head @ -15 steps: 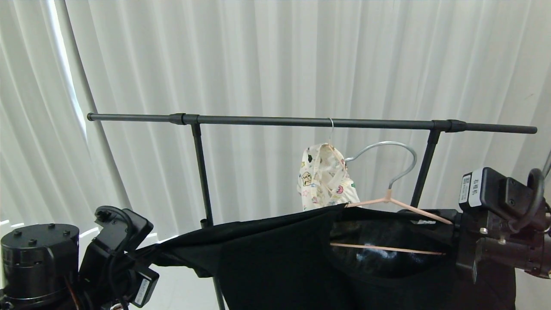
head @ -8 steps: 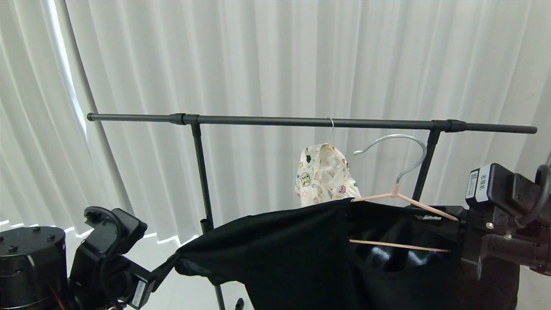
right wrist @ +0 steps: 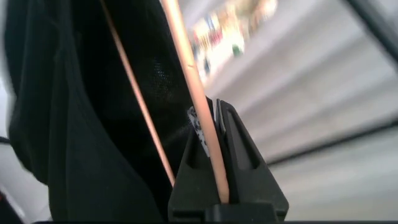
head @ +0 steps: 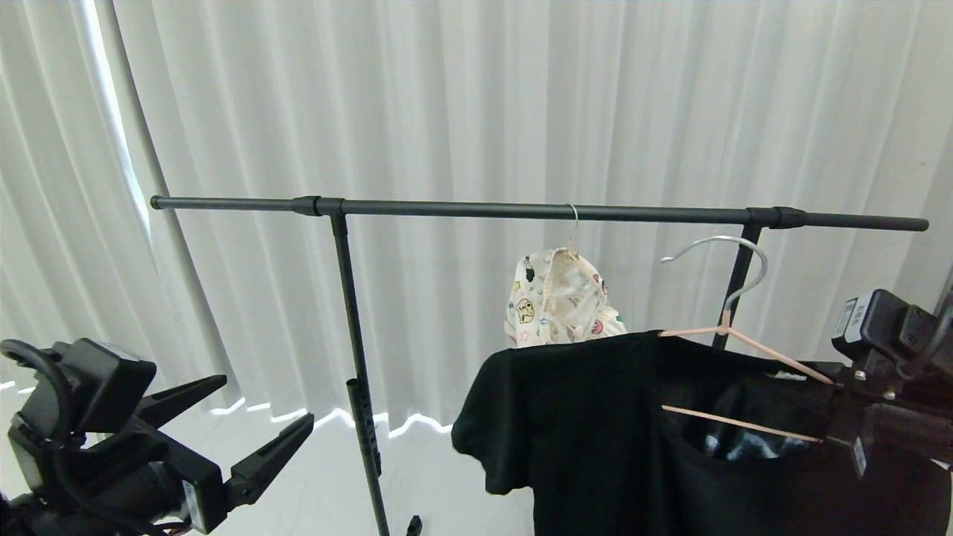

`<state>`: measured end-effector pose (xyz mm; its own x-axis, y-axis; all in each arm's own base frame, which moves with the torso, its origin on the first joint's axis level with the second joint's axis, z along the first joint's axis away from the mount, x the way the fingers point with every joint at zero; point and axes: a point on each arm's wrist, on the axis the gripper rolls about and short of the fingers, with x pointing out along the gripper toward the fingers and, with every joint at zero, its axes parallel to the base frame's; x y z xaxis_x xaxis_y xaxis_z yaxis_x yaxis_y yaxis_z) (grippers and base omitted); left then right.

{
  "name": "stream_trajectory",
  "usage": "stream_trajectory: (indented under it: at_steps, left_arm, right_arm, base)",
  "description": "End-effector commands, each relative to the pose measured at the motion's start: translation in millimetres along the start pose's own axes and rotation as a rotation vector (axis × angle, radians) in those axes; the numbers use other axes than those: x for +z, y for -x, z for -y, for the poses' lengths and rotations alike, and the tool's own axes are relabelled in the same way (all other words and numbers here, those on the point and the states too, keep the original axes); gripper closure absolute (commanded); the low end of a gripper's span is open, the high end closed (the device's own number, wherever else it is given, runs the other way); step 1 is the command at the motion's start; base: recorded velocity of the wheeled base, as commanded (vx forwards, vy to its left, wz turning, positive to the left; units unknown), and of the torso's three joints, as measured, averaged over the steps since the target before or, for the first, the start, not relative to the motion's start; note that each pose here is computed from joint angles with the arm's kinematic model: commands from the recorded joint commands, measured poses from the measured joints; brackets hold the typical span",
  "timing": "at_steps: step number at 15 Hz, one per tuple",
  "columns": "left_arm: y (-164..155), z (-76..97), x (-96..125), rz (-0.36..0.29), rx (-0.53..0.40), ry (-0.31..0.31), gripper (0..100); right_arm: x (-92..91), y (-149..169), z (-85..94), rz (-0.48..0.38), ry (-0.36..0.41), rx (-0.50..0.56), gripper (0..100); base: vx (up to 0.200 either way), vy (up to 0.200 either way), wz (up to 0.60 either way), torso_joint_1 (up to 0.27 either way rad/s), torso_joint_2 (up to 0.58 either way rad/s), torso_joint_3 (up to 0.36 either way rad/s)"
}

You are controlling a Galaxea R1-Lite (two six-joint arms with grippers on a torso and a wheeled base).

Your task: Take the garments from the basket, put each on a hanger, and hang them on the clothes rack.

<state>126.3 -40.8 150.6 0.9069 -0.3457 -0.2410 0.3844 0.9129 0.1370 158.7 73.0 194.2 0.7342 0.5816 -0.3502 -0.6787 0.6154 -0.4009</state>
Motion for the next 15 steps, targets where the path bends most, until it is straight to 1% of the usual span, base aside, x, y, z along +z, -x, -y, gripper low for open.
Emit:
stream_trajectory:
  at_steps: [1,3,4,5,6,7,8,9,11,13,14,15]
  left_arm:
    - [10,-1.3,3,0.045,0.022,0.007,0]
    - [8,-10.5,-1,0.011,0.099,0.015,0]
    - [5,-18.7,0,-0.004,0.161,0.008,0]
    - [4,-27.8,-2,-0.033,0.239,-0.007,0]
    - [4,-38.5,-7,-0.08,0.324,-0.028,0]
    - [5,-45.9,-10,-0.107,0.372,-0.047,0]
    - [5,-49.7,-12,-0.123,0.397,-0.058,0]
    - [5,-50.9,-11,-0.124,0.402,-0.064,0]
    - [5,-50.9,-12,-0.125,0.405,-0.062,0]
    - [6,-50.9,-11,-0.122,0.406,-0.063,0]
    - [6,-50.8,-9,-0.111,0.408,-0.065,0]
    - [9,-50.1,-8,-0.098,0.41,-0.07,0]
  right_arm:
    - [-17.8,19,-2.4,-0.037,-0.027,-0.064,100]
    - [-32.7,39,-3.9,-0.104,-0.067,-0.149,100]
    - [-38.1,48,-3.1,-0.145,-0.096,-0.182,100]
    - [-42.4,56,-4.3,-0.179,-0.121,-0.206,100]
    - [-46.9,64,-6.8,-0.217,-0.154,-0.226,100]
    - [-49.9,69,-9.9,-0.244,-0.191,-0.233,100]
    - [-51.9,73,-12.7,-0.263,-0.219,-0.239,100]
    - [-53.0,76,-14.9,-0.279,-0.232,-0.249,100]
    - [-55.0,82,-17.7,-0.329,-0.243,-0.296,100]
    - [-56.0,84,-18.9,-0.347,-0.253,-0.315,100]
    - [-57.4,86,-19.0,-0.378,-0.272,-0.347,100]
    - [-57.7,89,-14.4,-0.443,-0.292,-0.422,100]
  base:
    - [0.0,0.0,0.0,0.0,0.0,0.0]
    - [0.0,0.0,0.0,0.0,0.0,0.0]
    - [0.0,0.0,0.0,0.0,0.0,0.0]
    - [0.0,0.0,0.0,0.0,0.0,0.0]
    - [0.0,0.0,0.0,0.0,0.0,0.0]
    - [0.0,0.0,0.0,0.0,0.0,0.0]
    - [0.0,0.0,0.0,0.0,0.0,0.0]
    - [0.0,0.0,0.0,0.0,0.0,0.0]
    - [0.0,0.0,0.0,0.0,0.0,0.0]
    - [0.0,0.0,0.0,0.0,0.0,0.0]
    - [0.0,0.0,0.0,0.0,0.0,0.0]
    - [0.0,0.0,0.0,0.0,0.0,0.0]
